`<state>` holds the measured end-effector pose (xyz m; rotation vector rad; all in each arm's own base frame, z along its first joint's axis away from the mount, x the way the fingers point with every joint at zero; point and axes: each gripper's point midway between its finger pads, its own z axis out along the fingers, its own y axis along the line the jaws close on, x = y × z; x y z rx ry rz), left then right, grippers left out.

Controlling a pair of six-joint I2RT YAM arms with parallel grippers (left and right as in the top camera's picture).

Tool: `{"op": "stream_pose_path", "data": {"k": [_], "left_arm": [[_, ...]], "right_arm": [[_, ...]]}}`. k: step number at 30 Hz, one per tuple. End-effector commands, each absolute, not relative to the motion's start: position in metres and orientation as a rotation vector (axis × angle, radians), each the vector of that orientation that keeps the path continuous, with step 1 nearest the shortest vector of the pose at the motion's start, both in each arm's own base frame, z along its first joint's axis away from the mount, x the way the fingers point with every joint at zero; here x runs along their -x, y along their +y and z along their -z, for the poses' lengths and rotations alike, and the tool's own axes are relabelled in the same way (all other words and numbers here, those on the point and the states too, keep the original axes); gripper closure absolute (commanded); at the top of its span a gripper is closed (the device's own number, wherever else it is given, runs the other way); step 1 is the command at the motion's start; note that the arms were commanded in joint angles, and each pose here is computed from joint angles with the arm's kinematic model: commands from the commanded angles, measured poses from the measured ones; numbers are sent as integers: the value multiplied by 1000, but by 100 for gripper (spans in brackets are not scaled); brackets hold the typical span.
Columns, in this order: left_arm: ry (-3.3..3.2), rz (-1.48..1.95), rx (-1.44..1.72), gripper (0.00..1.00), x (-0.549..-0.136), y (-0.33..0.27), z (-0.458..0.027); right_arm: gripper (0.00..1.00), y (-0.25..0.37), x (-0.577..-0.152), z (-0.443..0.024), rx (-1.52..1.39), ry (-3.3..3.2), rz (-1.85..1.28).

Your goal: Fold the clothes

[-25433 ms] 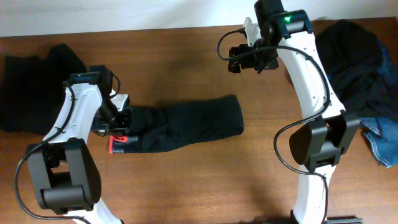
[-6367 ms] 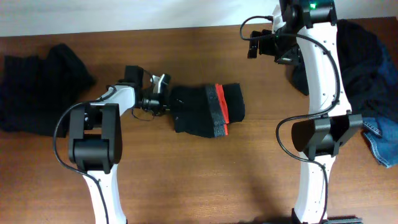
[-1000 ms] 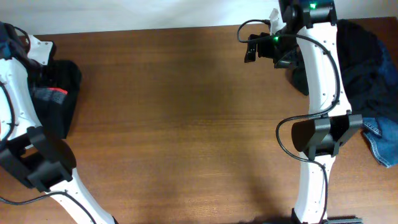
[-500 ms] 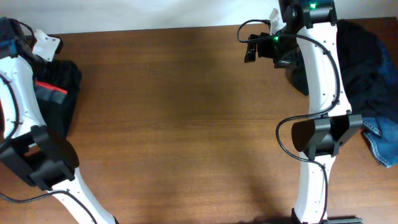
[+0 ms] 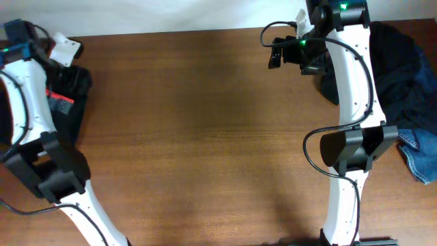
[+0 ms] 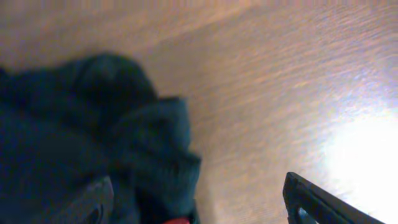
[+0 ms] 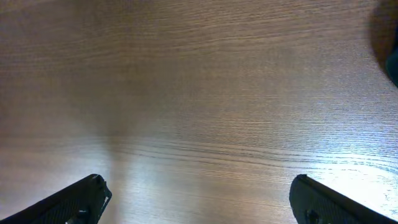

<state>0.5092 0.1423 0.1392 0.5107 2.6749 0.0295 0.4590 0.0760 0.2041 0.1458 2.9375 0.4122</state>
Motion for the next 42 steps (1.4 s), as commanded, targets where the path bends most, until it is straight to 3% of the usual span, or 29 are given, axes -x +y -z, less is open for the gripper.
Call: {"op": "stream_pose_path", "data": {"k": [1,12,22,23,26,35,42], "left_arm": [[2623,-25,-614,13,-523,123,-140],[2645,-103,-507,13,-538,143,-119],[2578,-172,-424,13,-553,167,-128],[2573,-176,-412,8,-554,171,-128],[2568,-189,-383,7,-554,183,-126],[2607,-171,-303,7,-552,207,-95],[2573,-176,-243,7,-560,208,-107]], "right_arm": [[1,77,-460,-211,-124,2914,-419],[1,76,-460,-211,-125,2914,-408],[1,76,-461,-211,-124,2911,-409],[1,76,-461,-210,-125,2912,-409],[1,76,-461,-210,-126,2914,-409],[1,76,-460,-210,-127,2917,-409],[1,76,-461,-210,-126,2916,-408]]}}
